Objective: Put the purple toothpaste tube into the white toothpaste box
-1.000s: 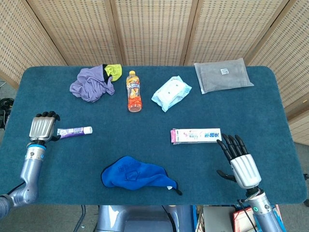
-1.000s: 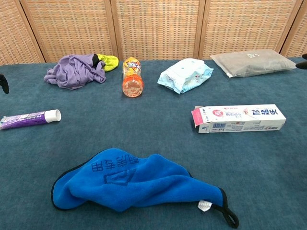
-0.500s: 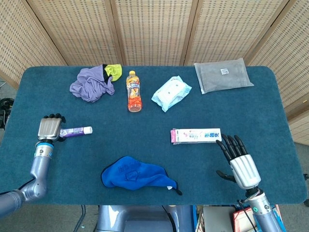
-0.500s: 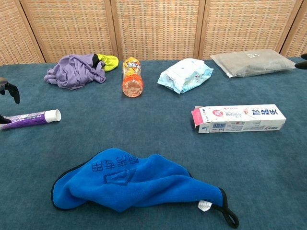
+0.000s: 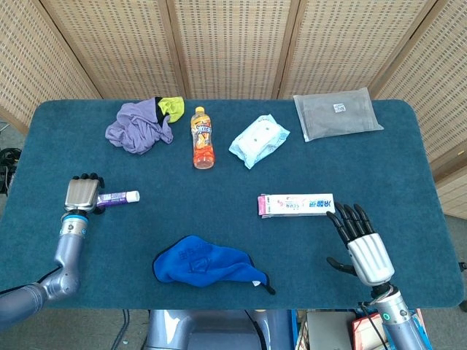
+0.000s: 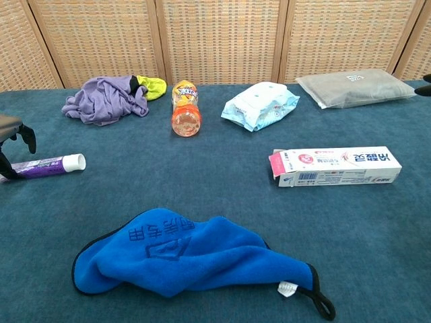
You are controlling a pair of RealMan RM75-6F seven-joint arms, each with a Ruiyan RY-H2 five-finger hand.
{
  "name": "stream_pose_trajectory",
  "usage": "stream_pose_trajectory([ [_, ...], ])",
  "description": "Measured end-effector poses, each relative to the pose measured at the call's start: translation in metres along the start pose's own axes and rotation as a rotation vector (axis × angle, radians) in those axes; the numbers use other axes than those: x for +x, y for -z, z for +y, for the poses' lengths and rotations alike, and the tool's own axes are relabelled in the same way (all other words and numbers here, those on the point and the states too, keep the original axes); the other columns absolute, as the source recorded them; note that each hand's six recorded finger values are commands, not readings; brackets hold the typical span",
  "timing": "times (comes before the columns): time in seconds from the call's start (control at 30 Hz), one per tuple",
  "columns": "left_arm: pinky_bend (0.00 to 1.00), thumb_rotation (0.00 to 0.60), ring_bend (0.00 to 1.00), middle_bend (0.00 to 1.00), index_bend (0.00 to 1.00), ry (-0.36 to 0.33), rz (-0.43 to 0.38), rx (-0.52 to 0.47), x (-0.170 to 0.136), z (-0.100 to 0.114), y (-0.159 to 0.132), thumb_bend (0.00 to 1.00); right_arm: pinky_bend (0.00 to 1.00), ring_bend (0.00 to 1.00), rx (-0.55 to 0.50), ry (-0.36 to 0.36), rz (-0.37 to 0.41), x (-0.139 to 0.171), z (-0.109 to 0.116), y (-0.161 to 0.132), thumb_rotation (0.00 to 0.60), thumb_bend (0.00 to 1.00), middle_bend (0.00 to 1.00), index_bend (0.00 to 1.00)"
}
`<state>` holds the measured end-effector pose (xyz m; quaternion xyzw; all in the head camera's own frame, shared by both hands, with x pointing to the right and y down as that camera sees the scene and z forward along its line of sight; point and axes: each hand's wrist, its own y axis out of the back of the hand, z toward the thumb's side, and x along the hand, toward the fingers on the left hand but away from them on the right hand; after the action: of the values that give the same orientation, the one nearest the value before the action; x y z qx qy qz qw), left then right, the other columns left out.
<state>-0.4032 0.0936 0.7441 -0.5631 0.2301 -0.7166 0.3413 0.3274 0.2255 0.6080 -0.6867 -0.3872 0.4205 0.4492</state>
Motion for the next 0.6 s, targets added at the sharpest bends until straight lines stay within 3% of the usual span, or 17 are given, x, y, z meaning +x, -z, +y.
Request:
stream_pose_trajectory([
  [0.27,0.28,0.6,0.24,0.28,0.41,0.008,0.001,0.015,0.0045,-0.0063,-0.0046,0.22,0.0,0.0,0.0,0.0,0.004,0.0004,0.0,-0.0017,0.6,0.1,0.0,0.04],
  [0.6,0.38,0.6,0.37,0.42,0.58,-0.003,-0.006,0.008,0.0079,-0.0103,-0.0099,0.22,0.0,0.0,-0.007,0.026,0.011,0.0006,0.0045,-0.0029,0.6,0.1,0.0,0.04],
])
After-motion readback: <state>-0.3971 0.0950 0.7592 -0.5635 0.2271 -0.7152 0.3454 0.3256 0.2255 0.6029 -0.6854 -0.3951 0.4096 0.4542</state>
